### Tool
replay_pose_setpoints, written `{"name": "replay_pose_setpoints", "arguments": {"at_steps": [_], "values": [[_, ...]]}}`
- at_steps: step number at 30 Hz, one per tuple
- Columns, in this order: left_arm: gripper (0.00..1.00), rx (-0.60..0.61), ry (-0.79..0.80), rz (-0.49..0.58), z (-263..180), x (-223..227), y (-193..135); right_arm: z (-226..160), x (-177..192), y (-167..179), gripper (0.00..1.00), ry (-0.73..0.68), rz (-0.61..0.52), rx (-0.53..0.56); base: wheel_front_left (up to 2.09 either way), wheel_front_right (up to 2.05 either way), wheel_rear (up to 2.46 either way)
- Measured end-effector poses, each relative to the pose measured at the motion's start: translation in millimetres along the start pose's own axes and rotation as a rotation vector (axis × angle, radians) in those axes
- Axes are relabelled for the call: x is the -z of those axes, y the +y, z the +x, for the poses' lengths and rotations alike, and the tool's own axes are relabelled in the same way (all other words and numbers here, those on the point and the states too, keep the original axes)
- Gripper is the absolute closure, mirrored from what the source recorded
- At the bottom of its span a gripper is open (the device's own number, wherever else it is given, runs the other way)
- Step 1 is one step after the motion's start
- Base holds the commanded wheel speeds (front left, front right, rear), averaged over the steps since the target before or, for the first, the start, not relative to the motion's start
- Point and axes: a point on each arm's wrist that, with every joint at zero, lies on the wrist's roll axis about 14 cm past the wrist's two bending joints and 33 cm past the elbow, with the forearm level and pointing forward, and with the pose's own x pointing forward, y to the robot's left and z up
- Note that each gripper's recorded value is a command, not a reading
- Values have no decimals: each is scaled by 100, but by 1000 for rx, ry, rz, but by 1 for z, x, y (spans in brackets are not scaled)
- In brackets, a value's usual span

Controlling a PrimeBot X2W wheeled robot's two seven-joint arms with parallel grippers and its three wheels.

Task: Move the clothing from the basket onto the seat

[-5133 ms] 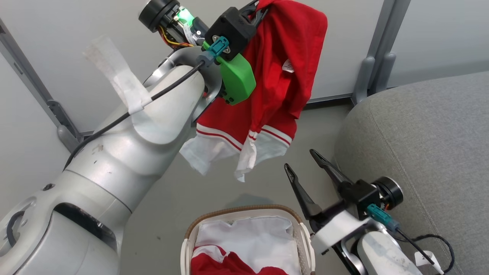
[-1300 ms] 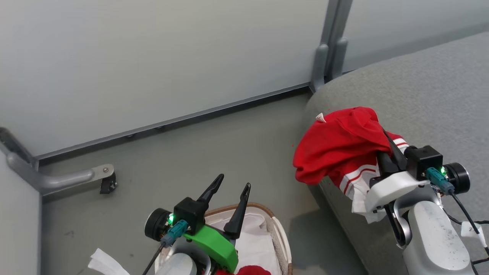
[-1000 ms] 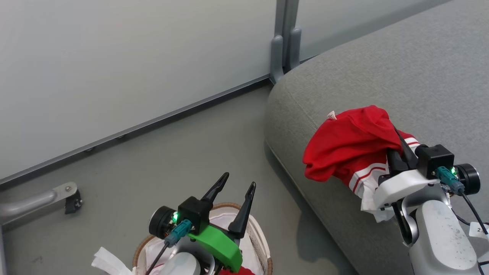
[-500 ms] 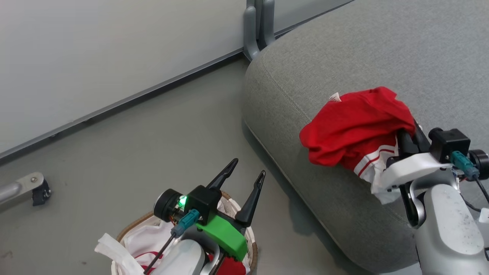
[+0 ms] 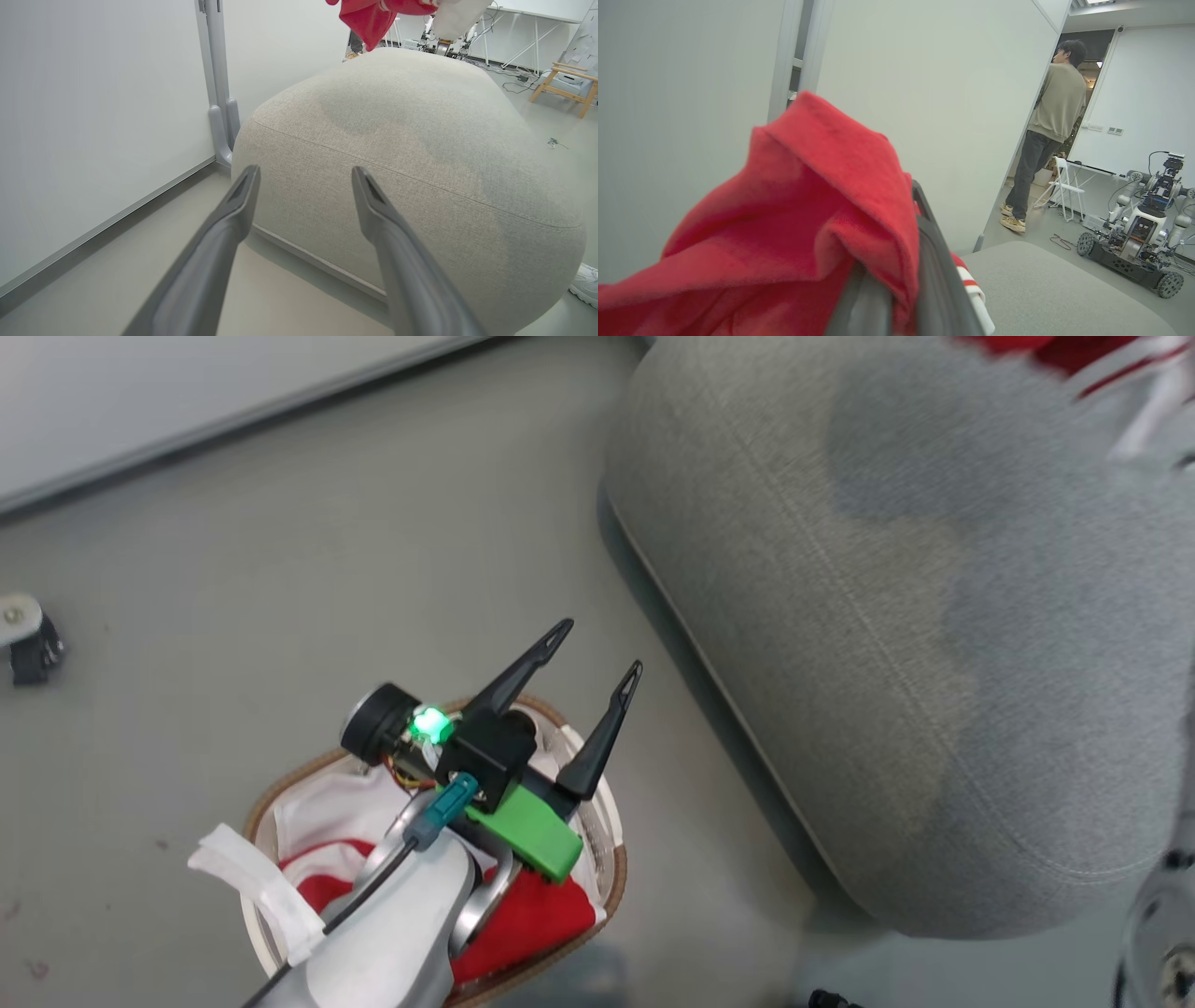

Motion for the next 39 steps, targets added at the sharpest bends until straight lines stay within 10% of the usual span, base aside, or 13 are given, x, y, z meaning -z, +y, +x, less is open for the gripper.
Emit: {"name": "replay_pose_setpoints", "arguments": {"at_steps": [10, 24, 26, 29, 30, 31, 39], "values": [[0, -53, -5, -44, 5, 31, 49, 62, 58, -3, 100, 59, -123, 52, 0, 0, 0], [0, -182, 124, -147, -31, 106, 89, 5, 234, 68, 100, 453, -139, -61, 0, 0, 0], [0, -195, 119, -165, -32, 104, 88, -8, 241, 71, 77, 483, -149, -84, 0, 0, 0], [0, -199, 116, -171, -32, 101, 87, -19, 242, 69, 69, 503, -153, -90, 0, 0, 0], [0, -200, 114, -171, -32, 99, 86, -22, 240, 68, 21, 501, -153, -93, 0, 0, 0], [0, -200, 113, -168, -32, 97, 86, -24, 238, 69, 0, 495, -149, -95, 0, 0, 0], [0, -233, 63, -154, -31, 69, 87, -69, 229, 78, 0, 526, -117, -159, 0, 0, 0]]}}
